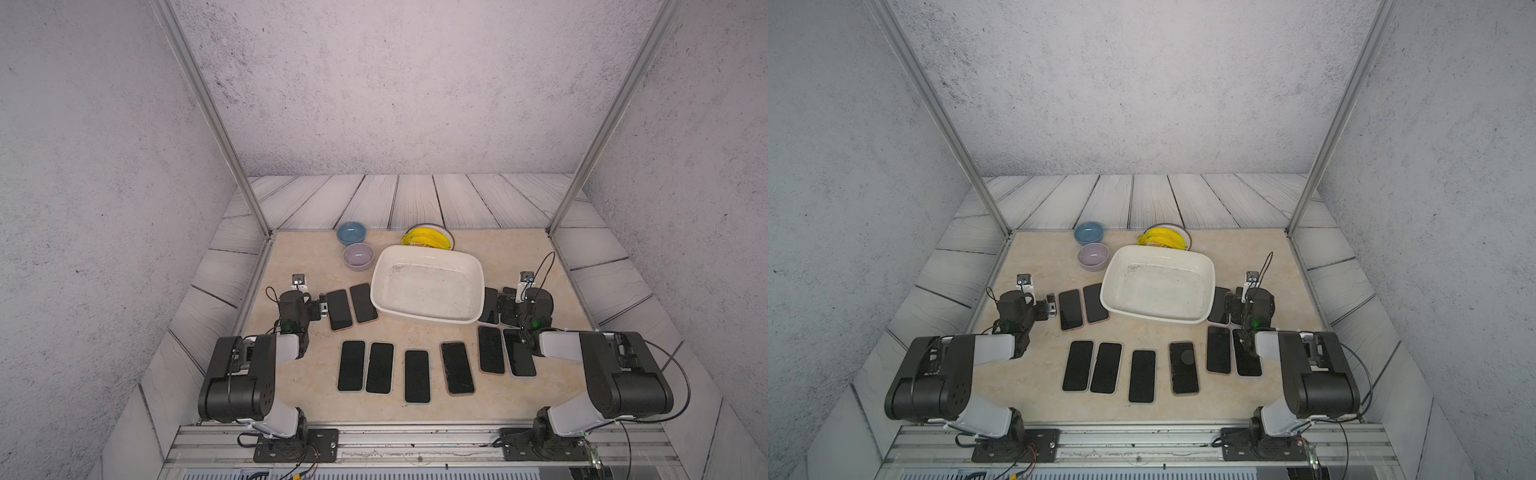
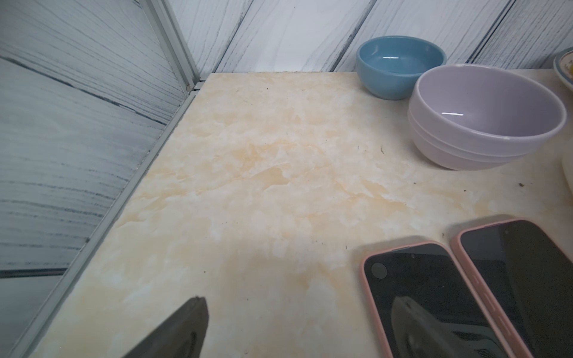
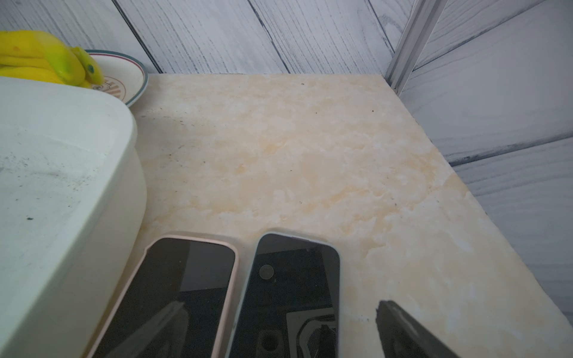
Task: Take the phone out of the storage box
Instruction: Reset both arms
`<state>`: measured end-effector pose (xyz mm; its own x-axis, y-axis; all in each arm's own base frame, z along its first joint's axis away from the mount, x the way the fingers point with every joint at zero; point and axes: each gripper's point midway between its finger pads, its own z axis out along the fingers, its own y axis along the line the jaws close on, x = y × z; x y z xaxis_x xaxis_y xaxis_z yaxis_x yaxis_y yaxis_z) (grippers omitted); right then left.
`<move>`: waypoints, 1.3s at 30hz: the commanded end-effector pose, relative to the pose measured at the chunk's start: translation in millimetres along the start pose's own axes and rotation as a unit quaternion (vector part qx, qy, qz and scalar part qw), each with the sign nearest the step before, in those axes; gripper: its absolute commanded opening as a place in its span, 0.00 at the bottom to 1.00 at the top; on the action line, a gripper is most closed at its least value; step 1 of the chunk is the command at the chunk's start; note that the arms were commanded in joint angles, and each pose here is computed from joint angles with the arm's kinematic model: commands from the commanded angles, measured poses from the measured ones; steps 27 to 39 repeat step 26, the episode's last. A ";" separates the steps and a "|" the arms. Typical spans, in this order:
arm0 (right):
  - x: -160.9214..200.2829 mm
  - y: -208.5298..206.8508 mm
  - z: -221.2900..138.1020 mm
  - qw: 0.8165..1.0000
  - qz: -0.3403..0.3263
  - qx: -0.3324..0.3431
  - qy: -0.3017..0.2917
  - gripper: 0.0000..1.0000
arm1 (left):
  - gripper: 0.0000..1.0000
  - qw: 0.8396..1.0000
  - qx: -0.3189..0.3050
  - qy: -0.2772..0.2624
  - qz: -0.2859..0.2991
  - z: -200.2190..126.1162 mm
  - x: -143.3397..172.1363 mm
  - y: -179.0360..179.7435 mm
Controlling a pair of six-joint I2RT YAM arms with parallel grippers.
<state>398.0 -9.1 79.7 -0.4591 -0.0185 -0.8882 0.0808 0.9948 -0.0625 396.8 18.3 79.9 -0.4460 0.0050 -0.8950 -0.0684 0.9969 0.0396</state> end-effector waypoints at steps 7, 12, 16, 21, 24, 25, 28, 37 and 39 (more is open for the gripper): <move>-8.0 1.5 0.5 1.000 -0.001 -0.008 -0.015 1.00 | 0.98 1.000 0.008 -0.019 0.001 0.7 -11.6 -2.4; -7.7 1.8 0.6 1.000 -0.001 -0.008 -0.015 1.00 | 0.99 1.000 0.009 -0.020 0.001 1.1 -11.6 -3.0; -7.6 1.7 0.4 1.000 -0.002 -0.007 -0.015 1.00 | 0.98 1.000 0.012 -0.022 0.002 2.7 -11.9 -3.9; -7.6 1.3 0.8 1.000 -0.002 -0.007 -0.015 1.00 | 0.99 0.999 0.011 -0.035 -0.001 3.7 -12.8 -3.2; -7.5 1.8 1.2 1.000 -0.001 -0.008 -0.015 1.00 | 0.98 0.999 0.011 -0.034 0.001 2.6 -12.6 -3.7; -7.5 1.3 0.9 1.000 -0.001 -0.007 -0.015 1.00 | 0.98 0.999 0.011 -0.033 0.000 0.8 -12.6 -3.2; -7.8 1.6 0.1 1.000 -0.001 -0.008 -0.015 1.00 | 0.98 1.000 0.012 -0.025 0.000 1.4 -11.7 -3.7; -7.8 1.6 0.1 1.000 -0.001 -0.008 -0.015 1.00 | 0.98 1.000 0.012 -0.025 0.000 1.4 -11.7 -3.7; -7.8 1.6 0.1 1.000 -0.001 -0.008 -0.015 1.00 | 0.98 1.000 0.012 -0.025 0.000 1.4 -11.7 -3.7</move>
